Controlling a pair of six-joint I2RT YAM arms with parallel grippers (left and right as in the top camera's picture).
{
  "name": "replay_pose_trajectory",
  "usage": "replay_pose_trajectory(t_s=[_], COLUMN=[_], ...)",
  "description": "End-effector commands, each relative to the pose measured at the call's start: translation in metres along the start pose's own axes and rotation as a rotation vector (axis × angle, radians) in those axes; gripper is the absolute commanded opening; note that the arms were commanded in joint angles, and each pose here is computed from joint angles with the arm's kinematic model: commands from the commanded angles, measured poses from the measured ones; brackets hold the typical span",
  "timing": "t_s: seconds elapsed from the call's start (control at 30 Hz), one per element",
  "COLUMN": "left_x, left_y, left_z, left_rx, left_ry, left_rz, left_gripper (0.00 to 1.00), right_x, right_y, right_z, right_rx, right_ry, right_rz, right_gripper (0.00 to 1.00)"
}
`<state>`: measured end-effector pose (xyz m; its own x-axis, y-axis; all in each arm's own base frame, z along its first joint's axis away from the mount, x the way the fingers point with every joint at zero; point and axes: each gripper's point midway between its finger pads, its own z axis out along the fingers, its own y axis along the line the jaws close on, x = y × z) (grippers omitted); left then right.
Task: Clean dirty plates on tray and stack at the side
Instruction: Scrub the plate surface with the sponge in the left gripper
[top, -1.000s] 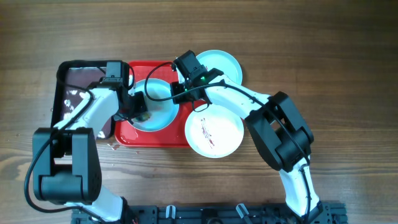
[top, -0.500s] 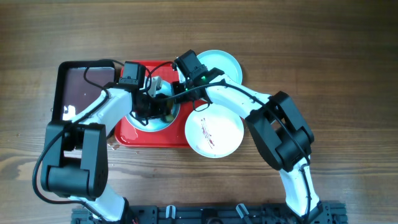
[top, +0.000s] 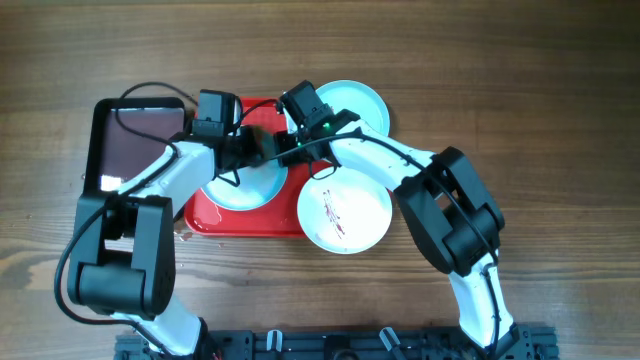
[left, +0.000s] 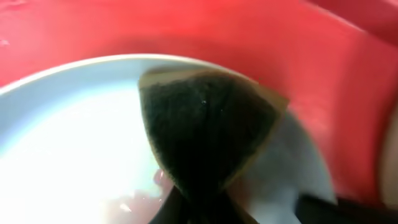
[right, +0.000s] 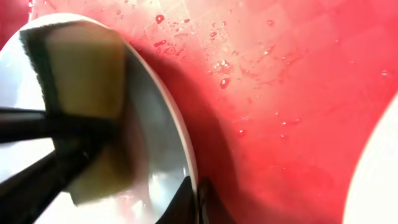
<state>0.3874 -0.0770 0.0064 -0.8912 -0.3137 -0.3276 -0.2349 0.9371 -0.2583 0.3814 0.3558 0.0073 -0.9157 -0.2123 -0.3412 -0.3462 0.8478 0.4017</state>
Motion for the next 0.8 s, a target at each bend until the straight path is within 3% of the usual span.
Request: replay_pose_trajectory(t_s=[0.0,0.13,0.4,0.53,0.77], left_x=[0.003,0.018,0.057,0.069,0.079], left_y=[0.081,0.085,-0.010,-0.039,-0.048], left_z=[-0.009,-0.011,-0.001,-0.011,-0.010], left_rx=[-0.418,-0.442,0.121,0.300,0.328], left_ry=[-0.099,-0.047,0.259,0.324,0.353], left_rz=[-0.249,-0.282,-0.008,0.058,0.108], left_gripper=[0.04,0.04,0.04,0.04,0.04], right_x=[0.008,0.007,0.009,0.009,0.010], right_y=[-0.003,-0.003,-0.004,-0.004,-0.002], right_z=[0.010,0.010,0.010,0.010,0.010], right_rx=[-0.002,-0.002,0.001,0.001,-0.013], right_ry=[0.028,0.026,0.033,0.035,0.040], right_rz=[0.002,0.001,0.003,0.005,0.005], right_gripper=[0.04,0.04,0.04,0.04,0.04])
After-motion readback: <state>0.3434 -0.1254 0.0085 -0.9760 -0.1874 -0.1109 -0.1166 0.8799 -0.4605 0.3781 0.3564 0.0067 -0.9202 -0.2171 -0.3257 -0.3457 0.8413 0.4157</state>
